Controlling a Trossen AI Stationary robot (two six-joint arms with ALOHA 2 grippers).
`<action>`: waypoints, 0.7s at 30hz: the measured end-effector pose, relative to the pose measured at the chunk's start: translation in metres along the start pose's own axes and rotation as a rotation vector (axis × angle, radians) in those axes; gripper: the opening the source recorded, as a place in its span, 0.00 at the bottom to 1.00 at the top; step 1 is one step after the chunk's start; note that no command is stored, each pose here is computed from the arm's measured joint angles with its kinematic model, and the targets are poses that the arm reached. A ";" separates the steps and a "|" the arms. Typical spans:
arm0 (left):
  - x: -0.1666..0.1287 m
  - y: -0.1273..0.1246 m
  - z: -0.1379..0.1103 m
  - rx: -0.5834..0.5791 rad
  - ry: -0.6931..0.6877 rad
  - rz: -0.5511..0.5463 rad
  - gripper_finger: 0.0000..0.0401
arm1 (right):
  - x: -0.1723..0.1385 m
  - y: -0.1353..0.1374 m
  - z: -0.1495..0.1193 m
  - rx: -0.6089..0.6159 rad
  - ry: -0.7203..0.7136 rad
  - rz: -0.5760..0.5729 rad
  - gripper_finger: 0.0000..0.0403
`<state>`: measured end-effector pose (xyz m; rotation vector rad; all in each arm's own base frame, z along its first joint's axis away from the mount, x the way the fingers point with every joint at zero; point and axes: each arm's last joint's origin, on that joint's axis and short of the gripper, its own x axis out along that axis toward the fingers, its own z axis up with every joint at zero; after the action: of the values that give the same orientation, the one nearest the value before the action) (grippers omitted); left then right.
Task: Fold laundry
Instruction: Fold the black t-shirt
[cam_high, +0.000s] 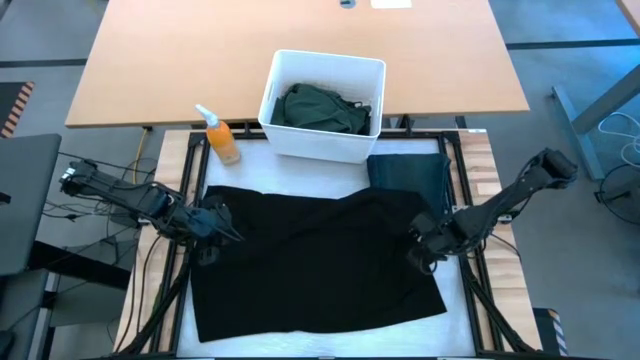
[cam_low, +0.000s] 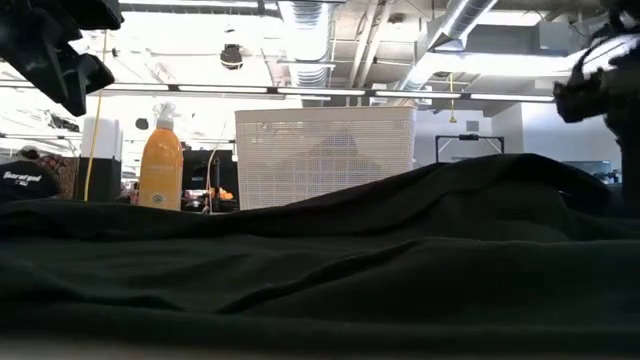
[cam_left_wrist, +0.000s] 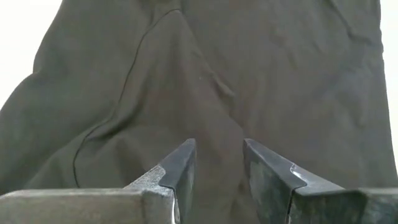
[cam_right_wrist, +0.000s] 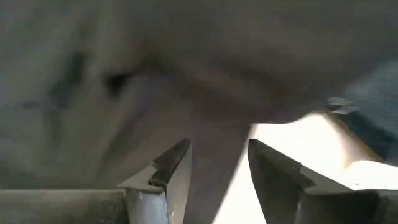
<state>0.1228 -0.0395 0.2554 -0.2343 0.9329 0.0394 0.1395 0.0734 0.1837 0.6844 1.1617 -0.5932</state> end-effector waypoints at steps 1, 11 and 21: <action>0.000 0.000 0.000 -0.006 0.000 0.000 0.30 | 0.002 -0.004 -0.001 0.006 -0.004 -0.015 0.46; 0.000 -0.002 0.003 -0.032 -0.033 -0.021 0.30 | 0.021 -0.012 -0.004 -0.014 -0.120 0.018 0.46; 0.000 -0.002 0.003 -0.034 -0.025 -0.024 0.30 | 0.031 -0.014 -0.005 -0.076 -0.115 -0.005 0.19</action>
<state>0.1251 -0.0407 0.2573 -0.2763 0.9053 0.0362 0.1352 0.0658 0.1508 0.5759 1.0735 -0.5824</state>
